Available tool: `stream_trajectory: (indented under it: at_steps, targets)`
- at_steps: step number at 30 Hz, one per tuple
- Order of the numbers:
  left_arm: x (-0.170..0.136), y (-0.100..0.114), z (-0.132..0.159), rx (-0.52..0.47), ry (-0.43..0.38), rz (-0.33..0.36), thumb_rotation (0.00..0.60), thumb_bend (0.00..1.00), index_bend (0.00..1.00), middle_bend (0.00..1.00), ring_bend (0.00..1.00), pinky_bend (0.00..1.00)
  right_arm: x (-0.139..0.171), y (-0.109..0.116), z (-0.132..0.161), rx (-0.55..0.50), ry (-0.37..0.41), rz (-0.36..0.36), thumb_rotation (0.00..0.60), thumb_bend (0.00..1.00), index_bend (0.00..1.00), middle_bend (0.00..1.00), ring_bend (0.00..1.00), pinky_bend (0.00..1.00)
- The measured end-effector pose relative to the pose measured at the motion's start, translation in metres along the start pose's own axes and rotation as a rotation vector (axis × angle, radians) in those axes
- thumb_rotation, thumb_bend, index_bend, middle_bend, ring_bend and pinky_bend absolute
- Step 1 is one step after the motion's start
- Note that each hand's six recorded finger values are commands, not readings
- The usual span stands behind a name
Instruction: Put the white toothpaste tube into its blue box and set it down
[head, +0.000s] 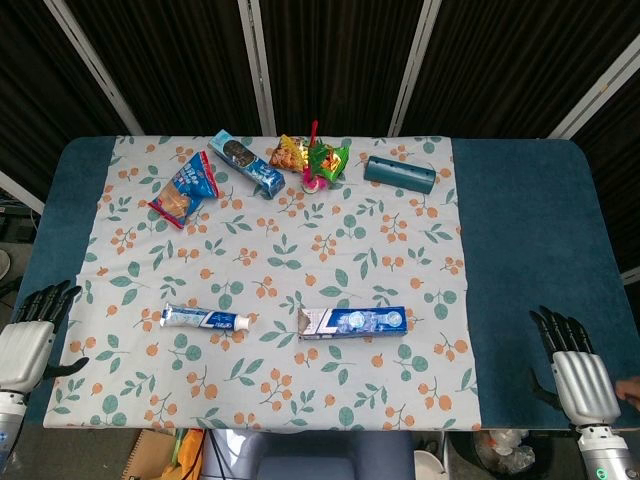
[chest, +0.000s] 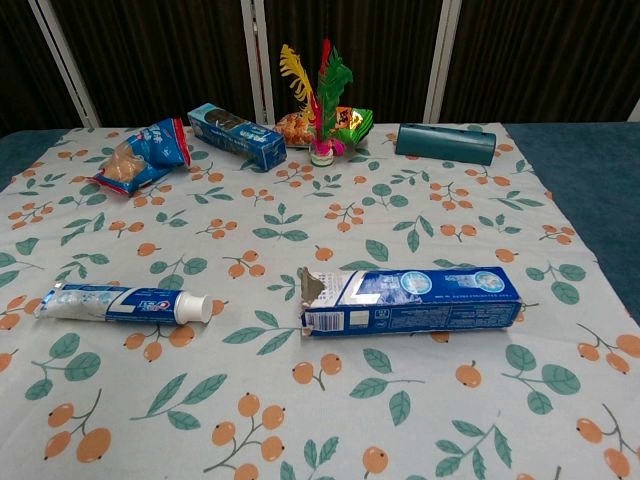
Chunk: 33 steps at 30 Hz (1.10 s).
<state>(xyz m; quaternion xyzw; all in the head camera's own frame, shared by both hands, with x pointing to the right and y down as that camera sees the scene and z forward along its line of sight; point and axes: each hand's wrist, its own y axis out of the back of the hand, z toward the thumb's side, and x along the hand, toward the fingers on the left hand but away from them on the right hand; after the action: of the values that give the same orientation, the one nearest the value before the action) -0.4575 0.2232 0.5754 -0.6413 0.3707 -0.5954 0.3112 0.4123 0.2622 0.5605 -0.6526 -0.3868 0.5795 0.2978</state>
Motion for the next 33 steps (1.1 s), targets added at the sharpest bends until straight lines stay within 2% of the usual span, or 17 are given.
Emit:
stream_trajectory:
  at_steps: [10,17,23,29,33]
  targets:
    - [-0.001,0.001,0.000,-0.004,-0.003,0.004,0.600,0.03,0.00,0.00,0.00,0.00,-0.001,0.003,0.005,-0.030,0.004,-0.018,0.600,0.41,0.00,0.00,0.00,0.01]
    - [-0.001,0.005,0.001,-0.025,-0.004,0.033,0.600,0.00,0.00,0.00,0.00,0.00,-0.010,0.010,0.024,-0.041,0.050,-0.072,0.600,0.25,0.00,0.00,0.00,0.01]
    - [0.000,0.005,0.001,-0.038,-0.005,0.041,0.600,0.00,0.00,0.00,0.00,0.00,-0.021,0.008,0.046,-0.041,0.094,-0.067,0.600,0.20,0.00,0.00,0.00,0.01]
    - [0.000,0.004,0.001,-0.032,-0.002,0.032,0.600,0.00,0.00,0.00,0.00,0.00,-0.036,-0.009,0.085,-0.029,0.160,-0.023,0.600,0.20,0.00,0.00,0.00,0.01]
    - [0.001,0.003,-0.001,-0.035,0.009,0.021,0.600,0.00,0.00,0.00,0.00,0.00,-0.053,-0.029,0.122,-0.019,0.208,0.023,0.600,0.20,0.00,0.00,0.00,0.01]
